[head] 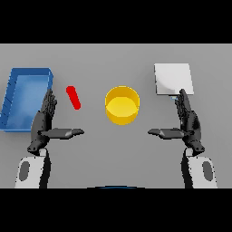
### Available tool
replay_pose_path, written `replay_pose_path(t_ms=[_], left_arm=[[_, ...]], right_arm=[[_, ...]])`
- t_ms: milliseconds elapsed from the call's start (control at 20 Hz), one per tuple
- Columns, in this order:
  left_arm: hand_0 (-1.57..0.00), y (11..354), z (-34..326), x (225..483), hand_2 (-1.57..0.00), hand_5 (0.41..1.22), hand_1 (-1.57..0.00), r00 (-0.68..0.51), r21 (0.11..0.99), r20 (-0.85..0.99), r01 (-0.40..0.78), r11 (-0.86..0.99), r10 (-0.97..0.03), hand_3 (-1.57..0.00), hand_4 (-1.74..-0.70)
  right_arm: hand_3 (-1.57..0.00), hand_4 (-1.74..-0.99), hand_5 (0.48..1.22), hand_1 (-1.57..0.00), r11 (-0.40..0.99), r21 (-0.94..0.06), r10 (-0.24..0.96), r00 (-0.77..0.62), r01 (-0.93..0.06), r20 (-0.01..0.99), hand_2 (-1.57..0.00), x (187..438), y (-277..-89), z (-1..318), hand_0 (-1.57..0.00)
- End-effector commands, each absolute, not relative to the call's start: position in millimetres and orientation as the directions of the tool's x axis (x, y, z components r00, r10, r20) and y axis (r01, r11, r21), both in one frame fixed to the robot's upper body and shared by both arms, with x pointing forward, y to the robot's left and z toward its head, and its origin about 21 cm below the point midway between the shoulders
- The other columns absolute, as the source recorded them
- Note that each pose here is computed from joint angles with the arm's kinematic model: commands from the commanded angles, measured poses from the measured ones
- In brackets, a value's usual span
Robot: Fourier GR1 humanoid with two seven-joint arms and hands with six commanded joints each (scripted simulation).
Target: Pick up the red beaker and tilt it to pour out 1 green nut into yellow bowl. Pick up the yellow bowl and place it on the metallic measuring scale.
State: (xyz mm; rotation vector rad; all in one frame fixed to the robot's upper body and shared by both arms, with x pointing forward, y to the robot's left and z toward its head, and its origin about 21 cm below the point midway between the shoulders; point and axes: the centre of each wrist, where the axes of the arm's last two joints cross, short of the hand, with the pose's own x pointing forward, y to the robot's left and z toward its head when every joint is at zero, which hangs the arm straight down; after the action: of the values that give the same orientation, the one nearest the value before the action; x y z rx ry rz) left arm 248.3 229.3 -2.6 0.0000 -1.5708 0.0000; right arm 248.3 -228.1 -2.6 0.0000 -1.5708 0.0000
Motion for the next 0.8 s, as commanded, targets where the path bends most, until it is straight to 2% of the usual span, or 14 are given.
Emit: replay_pose_path(t_ms=[0,250,300,350,450,600,750], left_arm=[[0.0,231,-3,248,0.0,0.623,0.0,0.0,0.0,1.0,-0.002,1.0,0.0,0.0,-1.09],[0.0,246,-2,248,0.0,0.623,0.0,0.0,0.004,1.0,-0.007,1.0,-0.004,0.0,-1.09],[0.0,245,1,237,0.0,0.623,0.0,-0.041,0.07,0.997,0.011,0.998,-0.069,0.0,-1.09],[0.0,245,3,225,0.0,0.62,0.0,-0.075,0.113,0.991,0.021,0.993,-0.111,0.0,-1.09],[0.0,241,4,219,0.0,0.615,0.0,-0.045,0.158,0.987,0.028,0.987,-0.156,0.0,-1.09],[0.0,237,7,215,0.0,0.616,0.0,-0.032,0.175,0.984,0.039,0.984,-0.174,0.0,-1.1],[0.0,232,6,227,0.0,0.612,0.0,-0.006,0.2,0.98,0.047,0.979,-0.2,0.0,-1.09]], right_arm=[[0.0,-1.128,0.66,0.0,1.0,0.001,-0.001,-0.001,0.001,1.0,0.0,248,-227.5,-3,0.0],[0.0,-1.128,0.66,0.0,1.0,0.005,-0.005,-0.007,-0.005,1.0,0.0,245,-218.9,-2,0.0],[0.0,-1.128,0.66,0.0,0.992,-0.124,0.122,-0.096,-0.015,0.988,0.0,237,-215.8,-1,0.0],[0.0,-1.128,0.663,0.0,0.978,-0.209,0.203,-0.146,-0.022,0.968,0.0,230,-214.6,-1,0.0],[0.0,-1.126,0.666,0.0,0.96,-0.278,0.269,-0.164,-0.035,0.949,0.0,225,-205.7,0,0.0],[0.0,-1.112,0.659,0.0,0.951,-0.307,0.299,-0.162,-0.026,0.94,0.0,220,-204.9,3,0.0],[0.0,-1.123,0.653,0.0,0.958,-0.286,0.279,-0.159,-0.028,0.947,0.0,221,-208.8,7,0.0]])
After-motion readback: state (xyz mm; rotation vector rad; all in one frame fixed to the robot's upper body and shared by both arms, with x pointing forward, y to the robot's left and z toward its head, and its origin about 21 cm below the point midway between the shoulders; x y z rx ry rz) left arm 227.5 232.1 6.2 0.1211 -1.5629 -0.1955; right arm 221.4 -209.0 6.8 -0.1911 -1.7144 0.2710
